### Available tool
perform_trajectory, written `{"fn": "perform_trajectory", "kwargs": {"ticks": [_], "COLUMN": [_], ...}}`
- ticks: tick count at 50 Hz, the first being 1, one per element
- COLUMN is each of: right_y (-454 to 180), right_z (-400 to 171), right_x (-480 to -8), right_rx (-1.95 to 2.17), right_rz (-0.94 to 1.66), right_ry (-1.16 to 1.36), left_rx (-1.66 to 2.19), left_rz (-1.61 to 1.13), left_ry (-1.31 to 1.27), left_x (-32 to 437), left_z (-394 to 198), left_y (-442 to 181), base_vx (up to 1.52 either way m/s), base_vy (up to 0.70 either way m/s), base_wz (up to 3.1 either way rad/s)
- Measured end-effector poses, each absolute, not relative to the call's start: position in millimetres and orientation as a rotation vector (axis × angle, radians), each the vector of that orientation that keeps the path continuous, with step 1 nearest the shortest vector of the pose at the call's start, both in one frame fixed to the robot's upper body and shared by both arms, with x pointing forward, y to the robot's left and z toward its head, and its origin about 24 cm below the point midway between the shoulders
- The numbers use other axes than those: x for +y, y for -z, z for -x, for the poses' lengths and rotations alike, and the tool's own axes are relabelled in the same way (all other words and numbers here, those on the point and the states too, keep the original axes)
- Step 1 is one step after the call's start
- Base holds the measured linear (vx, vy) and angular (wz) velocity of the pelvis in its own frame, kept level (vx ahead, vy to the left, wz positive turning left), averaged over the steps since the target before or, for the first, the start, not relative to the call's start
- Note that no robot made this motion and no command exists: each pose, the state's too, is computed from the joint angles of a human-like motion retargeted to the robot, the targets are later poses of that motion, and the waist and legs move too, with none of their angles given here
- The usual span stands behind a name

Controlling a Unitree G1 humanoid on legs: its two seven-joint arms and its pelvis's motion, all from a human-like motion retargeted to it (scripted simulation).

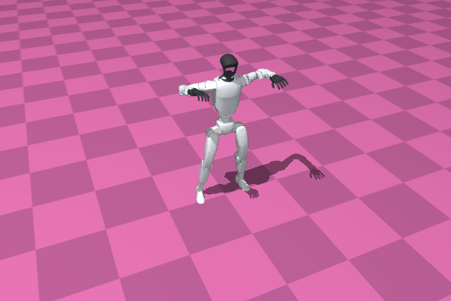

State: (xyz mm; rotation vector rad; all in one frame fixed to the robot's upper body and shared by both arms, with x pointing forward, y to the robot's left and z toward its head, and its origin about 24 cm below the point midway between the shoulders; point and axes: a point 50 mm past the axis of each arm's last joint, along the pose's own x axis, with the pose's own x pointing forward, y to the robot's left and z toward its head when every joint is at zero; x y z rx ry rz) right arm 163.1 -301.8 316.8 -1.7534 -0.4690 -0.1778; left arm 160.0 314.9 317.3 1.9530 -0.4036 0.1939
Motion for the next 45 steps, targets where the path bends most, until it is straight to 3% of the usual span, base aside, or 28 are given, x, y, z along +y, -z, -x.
{"fn": "perform_trajectory", "kwargs": {"ticks": [45], "right_y": [-326.3], "right_z": [-156.8], "right_x": [-306.8], "right_rx": [-0.459], "right_rz": [1.813], "right_ry": [0.252], "left_rx": [-0.414], "left_rz": [-1.903], "left_ry": [-0.176], "left_x": [312.7], "left_z": [-166.0], "left_y": [-310.6], "base_vx": [0.00], "base_vy": [0.00], "base_wz": [0.00]}}
